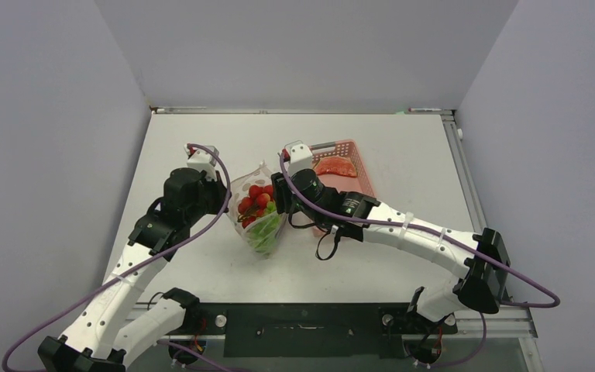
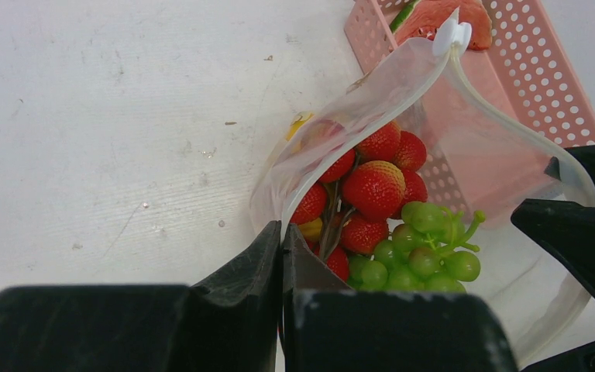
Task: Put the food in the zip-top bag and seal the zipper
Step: Adjust the zipper food storage bag at the center of the board, then pick up the fake fruit from the bin.
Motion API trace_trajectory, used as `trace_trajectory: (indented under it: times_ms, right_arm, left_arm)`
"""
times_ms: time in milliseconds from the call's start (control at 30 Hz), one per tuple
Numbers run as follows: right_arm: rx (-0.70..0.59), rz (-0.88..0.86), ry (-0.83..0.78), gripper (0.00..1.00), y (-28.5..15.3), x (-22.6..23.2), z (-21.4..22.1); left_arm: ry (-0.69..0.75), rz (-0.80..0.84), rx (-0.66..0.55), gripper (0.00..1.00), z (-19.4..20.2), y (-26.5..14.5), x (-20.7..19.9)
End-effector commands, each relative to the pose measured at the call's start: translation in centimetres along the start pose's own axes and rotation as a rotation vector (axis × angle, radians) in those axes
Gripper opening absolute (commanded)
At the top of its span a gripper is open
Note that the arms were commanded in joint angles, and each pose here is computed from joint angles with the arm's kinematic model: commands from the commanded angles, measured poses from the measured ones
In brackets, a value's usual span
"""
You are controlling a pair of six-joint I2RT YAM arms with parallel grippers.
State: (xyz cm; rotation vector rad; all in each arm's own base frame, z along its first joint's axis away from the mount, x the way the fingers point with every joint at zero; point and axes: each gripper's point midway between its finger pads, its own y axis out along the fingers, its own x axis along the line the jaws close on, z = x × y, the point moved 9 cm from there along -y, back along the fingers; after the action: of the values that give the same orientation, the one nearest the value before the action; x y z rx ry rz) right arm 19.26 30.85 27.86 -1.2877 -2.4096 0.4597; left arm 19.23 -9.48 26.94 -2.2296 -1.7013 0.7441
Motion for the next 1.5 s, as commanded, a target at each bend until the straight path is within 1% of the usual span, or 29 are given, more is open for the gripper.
trace_trajectory:
  times_ms: [0, 67, 200, 400, 533, 700, 900, 1133, 1467]
  right_arm:
    - [-0.124, 0.049, 0.012, 0.49, -1.7, -0.9, -3.3]
    - [-0.145, 0.074, 0.008, 0.57, -2.2, -1.4, -3.8]
    - [-0.19, 0.131, 0.007, 0.69, -3.1, -2.6, -4.8]
    - [-0.217, 0.242, 0.017, 0.76, -3.5, -5.4, -5.3]
    - [-0.207, 0.321, 0.055, 0.83, -2.4, -8.2, -4.9]
    - [-0.164, 0.368, 0.085, 0.86, -0.3, -11.7, -4.2]
    - [-0.08, 0.39, 0.09, 0.9, 2.9, -14.7, -2.8]
    - [0.006, 0.323, 0.129, 0.94, 7.0, -17.8, -1.5]
    - [0.098, 0.255, 0.076, 0.99, 11.5, -21.5, -0.9]
  left_arm:
    - [0.004, 0.029, -0.072, 0.0, -1.6, -0.5, -0.5]
    - [0.005, 0.03, -0.071, 0.0, -1.6, -0.5, -0.5]
    - [0.005, 0.026, -0.069, 0.0, -1.6, -0.4, -0.5]
    - [0.005, 0.028, -0.069, 0.0, -1.6, -0.4, -0.5]
    - [0.005, 0.03, -0.068, 0.0, -1.6, -0.4, -0.5]
    - [0.005, 0.03, -0.067, 0.0, -1.6, -0.4, -0.5]
    - [0.007, 0.033, -0.066, 0.0, -1.6, -0.4, -0.5]
    - [0.007, 0.029, -0.066, 0.0, -1.6, -0.4, -0.5]
    - [0.008, 0.036, -0.076, 0.0, -1.6, -0.7, -0.5]
